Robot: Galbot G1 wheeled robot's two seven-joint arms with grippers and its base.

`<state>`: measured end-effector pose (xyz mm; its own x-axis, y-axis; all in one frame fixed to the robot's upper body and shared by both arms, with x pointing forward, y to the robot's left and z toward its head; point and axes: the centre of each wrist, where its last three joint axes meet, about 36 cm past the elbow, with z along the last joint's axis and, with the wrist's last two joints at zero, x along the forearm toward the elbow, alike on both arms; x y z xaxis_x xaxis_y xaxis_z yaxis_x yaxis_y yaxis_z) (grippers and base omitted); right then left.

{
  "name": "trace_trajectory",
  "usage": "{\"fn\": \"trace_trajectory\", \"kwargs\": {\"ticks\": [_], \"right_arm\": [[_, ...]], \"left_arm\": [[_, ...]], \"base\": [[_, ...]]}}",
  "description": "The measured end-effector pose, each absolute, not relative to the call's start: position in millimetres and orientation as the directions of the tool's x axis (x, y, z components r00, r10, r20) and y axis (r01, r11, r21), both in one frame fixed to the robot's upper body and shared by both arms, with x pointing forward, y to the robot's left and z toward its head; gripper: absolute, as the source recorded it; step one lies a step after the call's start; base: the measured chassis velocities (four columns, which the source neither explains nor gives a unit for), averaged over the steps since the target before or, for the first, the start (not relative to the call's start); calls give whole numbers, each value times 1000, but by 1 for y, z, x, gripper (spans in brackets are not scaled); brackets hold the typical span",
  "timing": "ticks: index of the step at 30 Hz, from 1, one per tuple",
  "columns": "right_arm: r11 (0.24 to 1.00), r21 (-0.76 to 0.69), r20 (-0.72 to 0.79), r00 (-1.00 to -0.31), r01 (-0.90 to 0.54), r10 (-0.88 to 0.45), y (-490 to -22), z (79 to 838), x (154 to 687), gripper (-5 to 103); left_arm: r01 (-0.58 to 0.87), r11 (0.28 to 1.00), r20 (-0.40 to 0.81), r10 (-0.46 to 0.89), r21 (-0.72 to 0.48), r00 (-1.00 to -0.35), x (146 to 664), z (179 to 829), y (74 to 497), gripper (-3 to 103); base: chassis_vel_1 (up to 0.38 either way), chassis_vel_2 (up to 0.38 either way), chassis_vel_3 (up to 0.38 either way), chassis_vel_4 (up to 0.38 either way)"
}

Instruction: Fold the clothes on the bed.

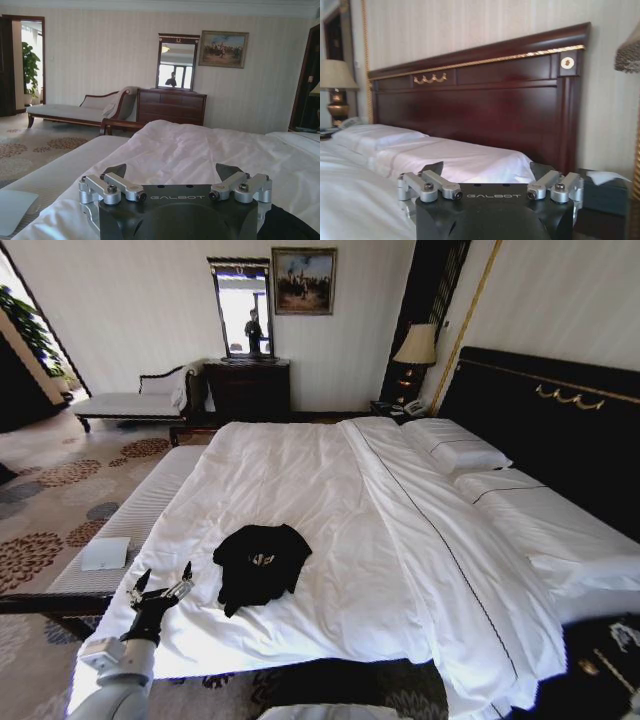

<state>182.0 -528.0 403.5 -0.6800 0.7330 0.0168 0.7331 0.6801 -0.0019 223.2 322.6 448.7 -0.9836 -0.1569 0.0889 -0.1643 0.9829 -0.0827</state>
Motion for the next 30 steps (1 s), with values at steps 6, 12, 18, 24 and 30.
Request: {"fn": "trace_trajectory", "kwargs": {"ticks": [6,12,18,24,30], "right_arm": [[732,-40,19,-732,680,681,-497,399,187,100],[760,-69,23,-761,646,648,-474,397,192,100],[794,-83,32,-795,602,606,-446,396,192,100],[810,-100,36,-811,578,584,-424,394,190,100],[819,-88,57,-818,567,573,-395,387,183,100]], "left_arm": [[-164,983,85,-157,-87,-984,224,449,321,100],[-168,982,92,-160,-83,-983,222,449,322,100],[-167,982,90,-159,-90,-983,222,448,320,100],[-167,982,91,-159,-90,-983,222,447,320,100],[-168,981,91,-160,-92,-983,222,448,319,100]], "base": [[0,0,0,0],[0,0,0,0],[37,33,-35,-32],[105,120,-106,-127],[146,143,-132,-132]]}}
